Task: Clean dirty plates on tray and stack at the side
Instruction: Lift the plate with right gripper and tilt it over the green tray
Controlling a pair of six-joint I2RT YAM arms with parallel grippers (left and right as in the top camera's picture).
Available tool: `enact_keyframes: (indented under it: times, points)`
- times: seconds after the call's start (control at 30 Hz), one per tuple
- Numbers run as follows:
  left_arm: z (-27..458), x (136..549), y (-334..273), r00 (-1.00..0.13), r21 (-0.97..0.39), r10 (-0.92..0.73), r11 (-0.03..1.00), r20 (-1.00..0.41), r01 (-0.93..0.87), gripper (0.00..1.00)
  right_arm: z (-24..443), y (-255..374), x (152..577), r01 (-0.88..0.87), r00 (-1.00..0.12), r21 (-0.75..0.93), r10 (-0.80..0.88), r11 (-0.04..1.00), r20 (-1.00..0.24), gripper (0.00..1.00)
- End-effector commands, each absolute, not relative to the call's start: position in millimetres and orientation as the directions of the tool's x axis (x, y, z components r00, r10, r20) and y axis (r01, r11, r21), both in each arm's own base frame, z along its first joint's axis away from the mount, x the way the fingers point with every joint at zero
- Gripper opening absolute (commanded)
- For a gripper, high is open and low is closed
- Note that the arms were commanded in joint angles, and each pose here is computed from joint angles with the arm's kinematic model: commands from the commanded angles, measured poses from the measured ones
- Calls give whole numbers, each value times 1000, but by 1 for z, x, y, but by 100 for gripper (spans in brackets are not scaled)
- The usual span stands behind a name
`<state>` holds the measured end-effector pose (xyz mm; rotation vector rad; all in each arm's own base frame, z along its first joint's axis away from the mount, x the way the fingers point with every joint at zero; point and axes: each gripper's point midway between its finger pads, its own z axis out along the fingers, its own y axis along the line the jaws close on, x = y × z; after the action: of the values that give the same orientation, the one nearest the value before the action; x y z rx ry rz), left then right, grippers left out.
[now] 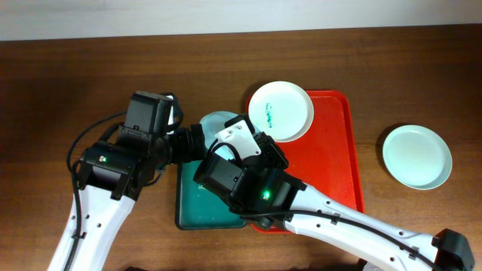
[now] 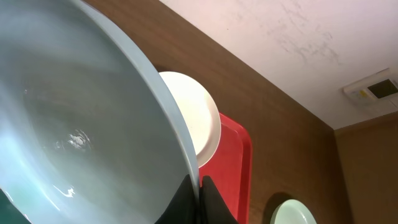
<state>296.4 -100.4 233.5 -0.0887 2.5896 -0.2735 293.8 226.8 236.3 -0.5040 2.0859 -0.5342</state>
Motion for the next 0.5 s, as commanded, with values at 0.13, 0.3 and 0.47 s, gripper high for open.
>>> enact_keyframes:
  times: [0.13, 0.3, 0.47]
  points:
    - [239, 297, -98, -848, -210, -124, 978, -515, -16, 99, 261, 218, 299, -34, -470, -574, -520, 818, -713, 4]
    - [239, 297, -98, -848, -210, -124, 978, -515, -16, 99, 261, 218, 300, -34, -469, -572, -519, 819, -715, 4]
    - [239, 297, -98, -848, -210, -124, 978, -515, -16, 99, 261, 218, 300, -34, -469, -572, -519, 819, -715, 4]
